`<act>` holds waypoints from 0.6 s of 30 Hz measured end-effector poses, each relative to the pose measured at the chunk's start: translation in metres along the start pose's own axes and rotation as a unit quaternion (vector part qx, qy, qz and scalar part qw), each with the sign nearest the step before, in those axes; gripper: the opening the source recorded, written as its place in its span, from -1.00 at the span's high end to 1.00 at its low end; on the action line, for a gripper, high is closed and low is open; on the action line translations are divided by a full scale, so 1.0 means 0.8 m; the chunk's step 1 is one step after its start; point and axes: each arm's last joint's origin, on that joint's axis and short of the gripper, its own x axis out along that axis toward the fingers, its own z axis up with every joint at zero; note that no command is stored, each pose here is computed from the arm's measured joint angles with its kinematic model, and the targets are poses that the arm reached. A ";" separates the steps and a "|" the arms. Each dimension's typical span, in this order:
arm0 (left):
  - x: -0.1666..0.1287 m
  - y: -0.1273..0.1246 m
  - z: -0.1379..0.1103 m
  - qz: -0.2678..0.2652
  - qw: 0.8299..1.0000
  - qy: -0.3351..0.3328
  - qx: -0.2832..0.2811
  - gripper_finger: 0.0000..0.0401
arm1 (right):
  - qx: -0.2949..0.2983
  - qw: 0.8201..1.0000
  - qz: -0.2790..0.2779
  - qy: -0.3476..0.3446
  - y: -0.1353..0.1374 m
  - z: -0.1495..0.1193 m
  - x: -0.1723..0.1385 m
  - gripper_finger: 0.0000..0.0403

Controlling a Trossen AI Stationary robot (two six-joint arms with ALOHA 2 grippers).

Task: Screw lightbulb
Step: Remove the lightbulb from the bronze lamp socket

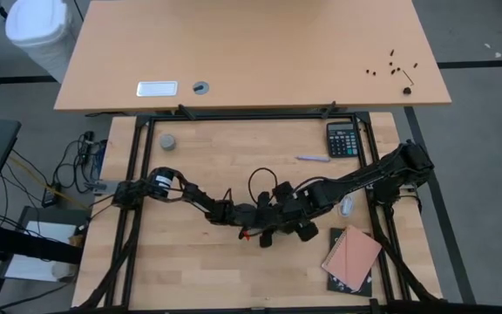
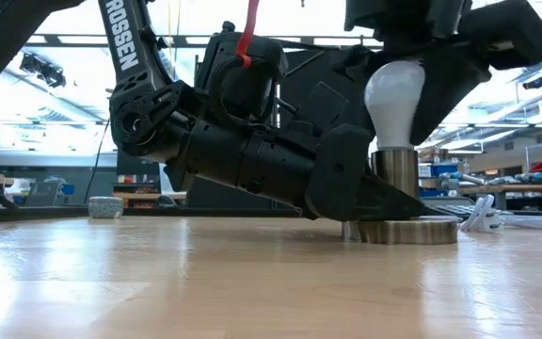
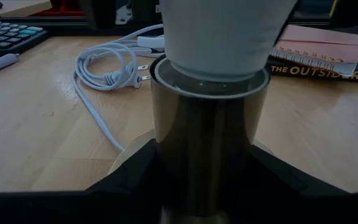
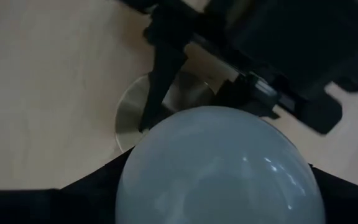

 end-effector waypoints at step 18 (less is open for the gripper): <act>0.000 0.000 0.000 0.000 1.000 0.000 -0.001 0.06 | -0.010 1.000 -0.005 -0.009 0.001 0.003 0.000 -0.37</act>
